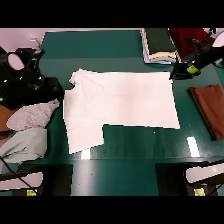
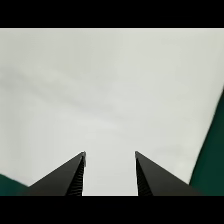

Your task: Fold the shirts.

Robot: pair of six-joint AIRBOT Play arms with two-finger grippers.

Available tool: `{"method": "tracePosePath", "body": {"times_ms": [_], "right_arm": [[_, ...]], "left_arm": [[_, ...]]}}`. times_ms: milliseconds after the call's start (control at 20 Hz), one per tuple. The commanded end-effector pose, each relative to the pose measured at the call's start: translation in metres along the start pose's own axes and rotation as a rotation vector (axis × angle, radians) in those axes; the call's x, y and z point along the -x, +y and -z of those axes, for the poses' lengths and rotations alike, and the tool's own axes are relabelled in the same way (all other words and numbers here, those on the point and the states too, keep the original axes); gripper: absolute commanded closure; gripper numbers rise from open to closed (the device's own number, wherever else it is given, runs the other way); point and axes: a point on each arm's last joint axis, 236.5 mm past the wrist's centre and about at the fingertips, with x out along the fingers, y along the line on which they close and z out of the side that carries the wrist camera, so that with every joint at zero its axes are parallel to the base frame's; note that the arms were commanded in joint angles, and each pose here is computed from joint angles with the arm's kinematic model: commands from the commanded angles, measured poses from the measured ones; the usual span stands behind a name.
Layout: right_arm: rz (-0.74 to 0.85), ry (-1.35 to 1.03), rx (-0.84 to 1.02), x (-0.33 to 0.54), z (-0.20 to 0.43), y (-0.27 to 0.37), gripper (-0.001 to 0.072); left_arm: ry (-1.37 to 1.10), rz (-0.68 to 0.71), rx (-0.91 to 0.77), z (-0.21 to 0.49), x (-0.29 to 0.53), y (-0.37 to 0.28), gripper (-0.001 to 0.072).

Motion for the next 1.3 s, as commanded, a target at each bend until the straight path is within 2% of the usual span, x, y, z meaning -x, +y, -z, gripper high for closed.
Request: {"method": "tracePosePath", "body": {"times_ms": [0, 100, 200, 400, 600, 650, 700, 750, 800, 900, 1050, 1100, 1150, 1250], "right_arm": [[-0.153, 0.015, -0.034, -0.004, 0.033, 0.022, 0.0345], [-0.156, 0.007, -0.031, -0.007, 0.053, 0.025, 0.0345], [-0.158, -0.025, -0.041, -0.008, 0.063, 0.03, 0.03], [-0.144, -0.073, -0.052, -0.008, 0.073, 0.031, 0.03], [-0.14, -0.085, -0.049, -0.004, 0.079, 0.033, 0.03], [-0.139, -0.088, -0.047, -0.001, 0.08, 0.033, 0.0301], [-0.137, -0.089, -0.05, 0.003, 0.082, 0.032, 0.03], [-0.127, -0.087, -0.059, 0.008, 0.086, 0.026, 0.0301], [-0.123, -0.087, -0.086, 0.012, 0.092, 0.017, 0.0301], [-0.091, -0.081, -0.177, 0.013, 0.114, -0.013, 0.0301], [0.028, -0.007, -0.372, 0.0, 0.181, -0.081, 0.0296], [0.048, 0.019, -0.457, -0.007, 0.206, -0.101, 0.0181], [0.035, 0.029, -0.542, -0.013, 0.224, -0.112, 0.0151], [-0.038, 0.043, -0.68, -0.029, 0.249, -0.12, 0.0163]], "left_arm": [[0.111, 0.114, 0.126, 0.06, -0.017, 0.0, 0.026], [0.169, 0.113, 0.159, 0.095, -0.036, 0.002, 0.026], [0.214, 0.119, 0.193, 0.121, -0.054, 0.003, 0.026], [0.169, 0.176, 0.282, 0.126, -0.073, -0.009, 0.026], [0.163, 0.201, 0.199, 0.131, -0.084, -0.039, 0.0262], [0.165, 0.206, 0.179, 0.132, -0.085, -0.046, 0.0297], [0.171, 0.213, 0.177, 0.133, -0.084, -0.05, 0.0438], [0.179, 0.221, 0.176, 0.132, -0.082, -0.052, 0.0643], [0.177, 0.222, 0.167, 0.128, -0.077, -0.052, 0.0682], [0.131, 0.227, 0.141, 0.113, -0.062, -0.055, 0.0683], [0.021, 0.236, 0.105, 0.085, -0.033, -0.062, 0.0683], [-0.002, 0.238, 0.096, 0.08, -0.026, -0.063, 0.0682], [-0.013, 0.239, 0.091, 0.077, -0.022, -0.064, 0.0683], [-0.016, 0.241, 0.089, 0.076, -0.022, -0.064, 0.0682]]}}
